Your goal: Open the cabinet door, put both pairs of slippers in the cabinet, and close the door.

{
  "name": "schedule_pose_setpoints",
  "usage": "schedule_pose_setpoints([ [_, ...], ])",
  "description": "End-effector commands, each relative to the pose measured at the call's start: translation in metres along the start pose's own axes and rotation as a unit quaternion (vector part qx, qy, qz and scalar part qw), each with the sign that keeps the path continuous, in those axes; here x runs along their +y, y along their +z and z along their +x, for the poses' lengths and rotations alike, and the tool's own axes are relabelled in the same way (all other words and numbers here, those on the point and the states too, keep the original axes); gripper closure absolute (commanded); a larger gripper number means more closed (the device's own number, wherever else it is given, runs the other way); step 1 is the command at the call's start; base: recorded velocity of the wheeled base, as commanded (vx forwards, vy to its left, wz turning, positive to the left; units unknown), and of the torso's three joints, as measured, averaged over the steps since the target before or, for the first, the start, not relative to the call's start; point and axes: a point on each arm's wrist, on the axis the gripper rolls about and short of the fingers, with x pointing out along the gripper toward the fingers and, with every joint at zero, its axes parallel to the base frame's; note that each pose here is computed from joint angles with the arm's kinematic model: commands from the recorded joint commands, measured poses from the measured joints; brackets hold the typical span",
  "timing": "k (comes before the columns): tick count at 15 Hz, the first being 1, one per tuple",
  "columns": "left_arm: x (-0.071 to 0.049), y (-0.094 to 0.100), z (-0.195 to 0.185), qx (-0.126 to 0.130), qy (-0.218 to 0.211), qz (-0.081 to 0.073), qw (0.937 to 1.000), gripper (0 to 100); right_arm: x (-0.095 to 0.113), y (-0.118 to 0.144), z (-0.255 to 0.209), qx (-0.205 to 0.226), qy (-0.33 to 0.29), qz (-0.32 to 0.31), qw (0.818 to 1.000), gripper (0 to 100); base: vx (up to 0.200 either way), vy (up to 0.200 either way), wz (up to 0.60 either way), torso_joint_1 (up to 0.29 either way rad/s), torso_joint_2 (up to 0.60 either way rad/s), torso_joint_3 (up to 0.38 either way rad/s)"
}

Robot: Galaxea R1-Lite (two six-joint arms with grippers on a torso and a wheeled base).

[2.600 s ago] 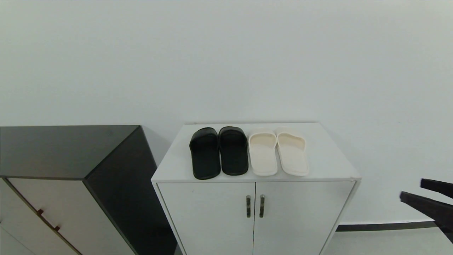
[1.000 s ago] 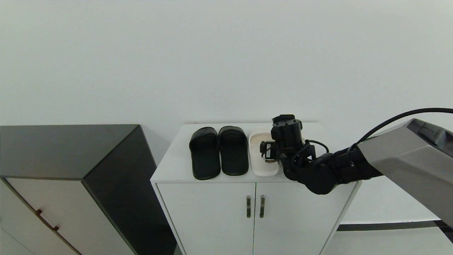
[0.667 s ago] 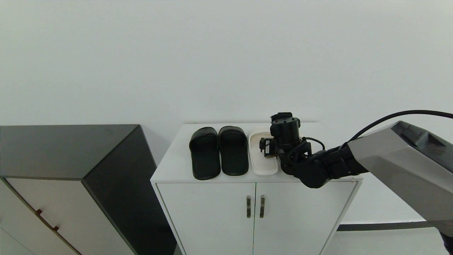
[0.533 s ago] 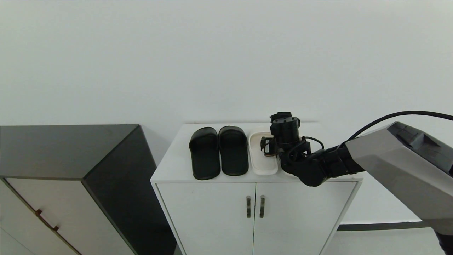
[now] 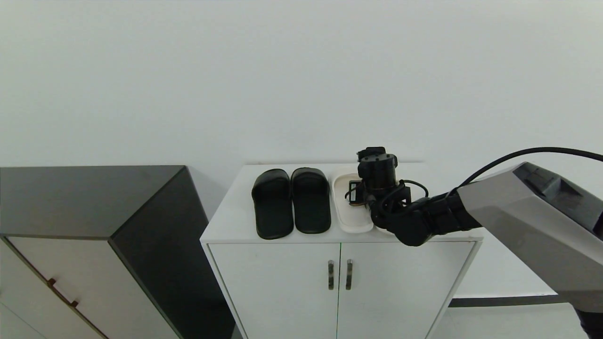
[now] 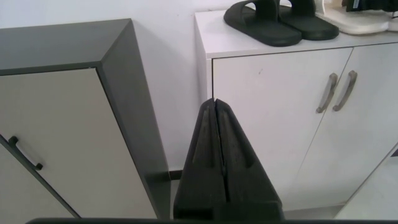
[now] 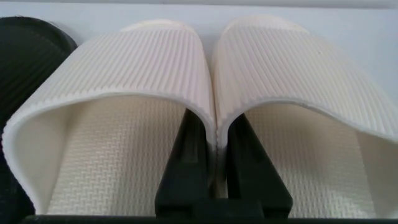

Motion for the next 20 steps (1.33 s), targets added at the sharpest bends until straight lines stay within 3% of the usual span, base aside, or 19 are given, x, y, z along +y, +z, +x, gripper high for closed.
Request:
schedule_pose_setpoints([
  [1, 0.000, 0.000, 0.000, 0.001, 0.000, 0.000, 1.0000, 100, -0.002, 0.016, -0.009, -0.015, 0.003, 0.007, 1.000, 100, 0.000, 0.000, 0.00, 0.000, 0.00, 0.000],
  [4, 0.000, 0.000, 0.000, 0.001, 0.000, 0.000, 1.0000, 100, -0.014, 0.046, -0.047, -0.029, 0.022, -0.010, 0.999, 100, 0.000, 0.000, 0.00, 0.000, 0.00, 0.000],
  [7, 0.000, 0.000, 0.000, 0.001, 0.000, 0.000, 1.0000, 100, -0.030, 0.067, -0.097, -0.031, 0.083, -0.010, 0.996, 100, 0.000, 0.000, 0.00, 0.000, 0.00, 0.000],
  [11, 0.000, 0.000, 0.000, 0.001, 0.000, -0.001, 1.0000, 100, -0.059, 0.039, -0.178, 0.014, 0.194, -0.040, 0.980, 100, 0.000, 0.000, 0.00, 0.000, 0.00, 0.000],
  [14, 0.000, 0.000, 0.000, 0.001, 0.000, -0.013, 0.9999, 100, -0.073, 0.025, -0.216, 0.026, 0.238, -0.051, 0.970, 100, 0.000, 0.000, 0.00, 0.000, 0.00, 0.000],
  [20, 0.000, 0.000, 0.000, 0.000, 0.000, -0.014, 0.9999, 100, -0.081, 0.012, -0.224, 0.050, 0.271, -0.057, 0.959, 100, 0.000, 0.000, 0.00, 0.000, 0.00, 0.000],
])
